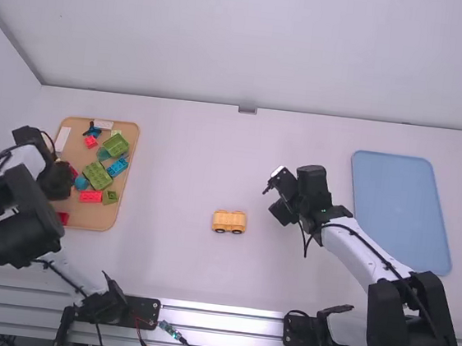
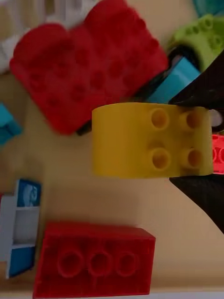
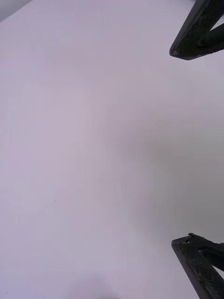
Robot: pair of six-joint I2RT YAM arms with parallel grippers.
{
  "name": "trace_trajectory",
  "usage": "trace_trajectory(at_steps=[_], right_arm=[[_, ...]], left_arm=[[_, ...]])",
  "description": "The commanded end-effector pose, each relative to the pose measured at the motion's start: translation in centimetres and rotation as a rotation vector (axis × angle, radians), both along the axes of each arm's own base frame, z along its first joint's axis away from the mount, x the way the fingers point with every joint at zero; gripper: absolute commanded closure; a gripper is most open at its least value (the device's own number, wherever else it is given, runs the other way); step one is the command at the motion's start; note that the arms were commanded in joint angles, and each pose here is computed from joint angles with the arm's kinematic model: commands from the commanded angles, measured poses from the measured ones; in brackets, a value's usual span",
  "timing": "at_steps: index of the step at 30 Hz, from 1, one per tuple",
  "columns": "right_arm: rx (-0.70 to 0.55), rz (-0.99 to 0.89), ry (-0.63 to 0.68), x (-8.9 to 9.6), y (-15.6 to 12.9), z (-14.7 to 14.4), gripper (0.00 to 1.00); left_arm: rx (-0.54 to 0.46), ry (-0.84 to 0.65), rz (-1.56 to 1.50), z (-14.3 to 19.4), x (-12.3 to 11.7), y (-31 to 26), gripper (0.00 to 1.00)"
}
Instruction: Assemble lego blocks to make yellow taxi
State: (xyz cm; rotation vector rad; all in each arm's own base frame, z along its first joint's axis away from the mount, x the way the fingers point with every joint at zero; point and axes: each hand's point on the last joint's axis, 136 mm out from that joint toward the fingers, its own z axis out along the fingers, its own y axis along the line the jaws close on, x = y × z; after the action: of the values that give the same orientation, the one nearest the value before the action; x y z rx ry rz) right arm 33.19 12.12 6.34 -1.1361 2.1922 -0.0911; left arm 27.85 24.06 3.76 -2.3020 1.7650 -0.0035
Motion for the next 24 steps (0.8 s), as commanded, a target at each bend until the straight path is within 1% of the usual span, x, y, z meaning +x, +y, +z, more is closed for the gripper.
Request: trace_trajectory(at_steps=[1,4,12,14,15,17,19,21,24], right_arm=[[0.004,-0.002,-0.009,0.0,0.0,0.3,0.01],[0.004,-0.002,-0.009,0.0,0.0,0.3,0.01],[0.009,0.001,-0.012,0.0,0.1,0.4,0.01],[0.011,0.003,-0.012,0.0,0.2,0.4,0.01],[0.011,0.002,-0.011,0.0,0.1,0.3,0.01],[0.011,0.003,-0.011,0.0,0.1,0.3,0.01],[0.011,0.003,-0.011,0.0,0.1,0.3,0.01],[0.010,0.003,-0.010,0.0,0.2,0.3,0.01],[0.012,0.003,-0.010,0.0,0.2,0.3,0.01]], left_arm=[[0.027,-0.034,-0.044,1.5,0.1,-0.9,0.98],[0.052,-0.064,-0.067,2.6,-0.1,-2.1,0.98],[0.200,-0.131,-0.442,5.4,0.5,-7.3,0.98],[0.279,-0.165,-0.645,6.2,1.7,-9.5,0.99],[0.322,-0.198,-0.795,6.7,2.7,-11.3,0.98],[0.358,-0.262,-1.014,7.1,3.8,-14.4,0.98],[0.399,-0.365,-1.357,7.6,4.8,-19.5,0.98],[0.422,-0.424,-1.556,7.8,4.9,-22.5,0.98],[0.467,-0.519,-1.886,8.1,4.3,-27.2,0.98]])
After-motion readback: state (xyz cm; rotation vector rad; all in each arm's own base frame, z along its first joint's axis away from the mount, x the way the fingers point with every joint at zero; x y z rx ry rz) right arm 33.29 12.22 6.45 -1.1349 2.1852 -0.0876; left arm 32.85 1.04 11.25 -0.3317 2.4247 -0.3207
